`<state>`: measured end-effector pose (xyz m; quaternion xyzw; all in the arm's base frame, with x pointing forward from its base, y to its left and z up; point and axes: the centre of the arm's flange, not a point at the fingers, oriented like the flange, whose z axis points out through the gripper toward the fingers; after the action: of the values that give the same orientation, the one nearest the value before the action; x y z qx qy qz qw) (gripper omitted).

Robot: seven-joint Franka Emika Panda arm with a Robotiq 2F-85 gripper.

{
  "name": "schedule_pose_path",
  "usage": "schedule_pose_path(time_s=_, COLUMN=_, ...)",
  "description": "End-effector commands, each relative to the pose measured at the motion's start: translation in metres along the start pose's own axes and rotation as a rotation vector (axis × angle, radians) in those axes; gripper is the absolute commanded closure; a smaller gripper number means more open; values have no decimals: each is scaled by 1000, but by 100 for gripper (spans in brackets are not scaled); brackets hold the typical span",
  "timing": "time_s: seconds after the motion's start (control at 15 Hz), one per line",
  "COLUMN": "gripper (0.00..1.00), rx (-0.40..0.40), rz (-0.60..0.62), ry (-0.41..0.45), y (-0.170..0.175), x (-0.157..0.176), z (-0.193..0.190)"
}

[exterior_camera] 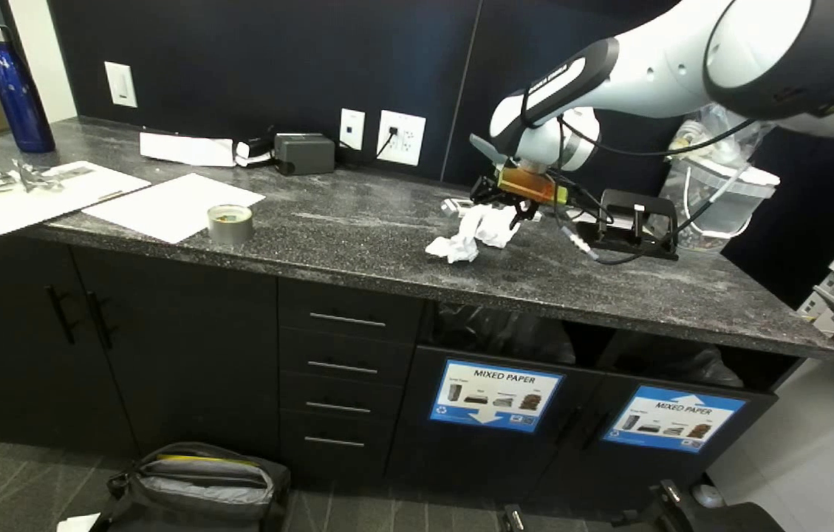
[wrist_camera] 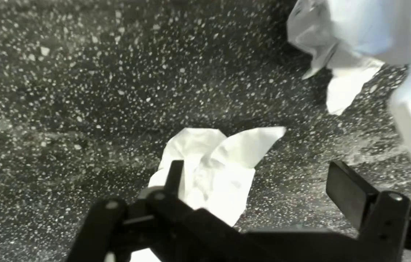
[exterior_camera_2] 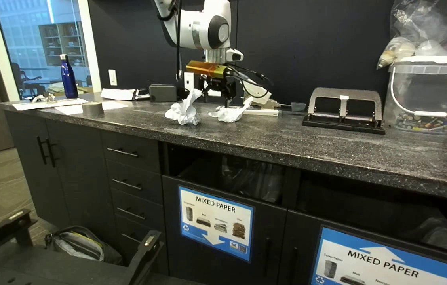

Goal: Put the papers on the countertop in the trash cans

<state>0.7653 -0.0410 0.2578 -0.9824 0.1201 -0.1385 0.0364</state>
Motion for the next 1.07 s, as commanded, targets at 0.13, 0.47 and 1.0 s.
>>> schedule_pose_path(time_s=0.13, gripper=0, rx=-101, rz=1, ry=24, y=10, x=59, z=26)
schedule_pose_path(time_s=0.47, gripper=0, rx=-108, rz=-3, ry=-6, y=14, x=69, z=39)
schedule_pose_path(time_s=1.0, gripper=0, rx=-110, rz=6, ry=-8, y=30, x=75, z=58)
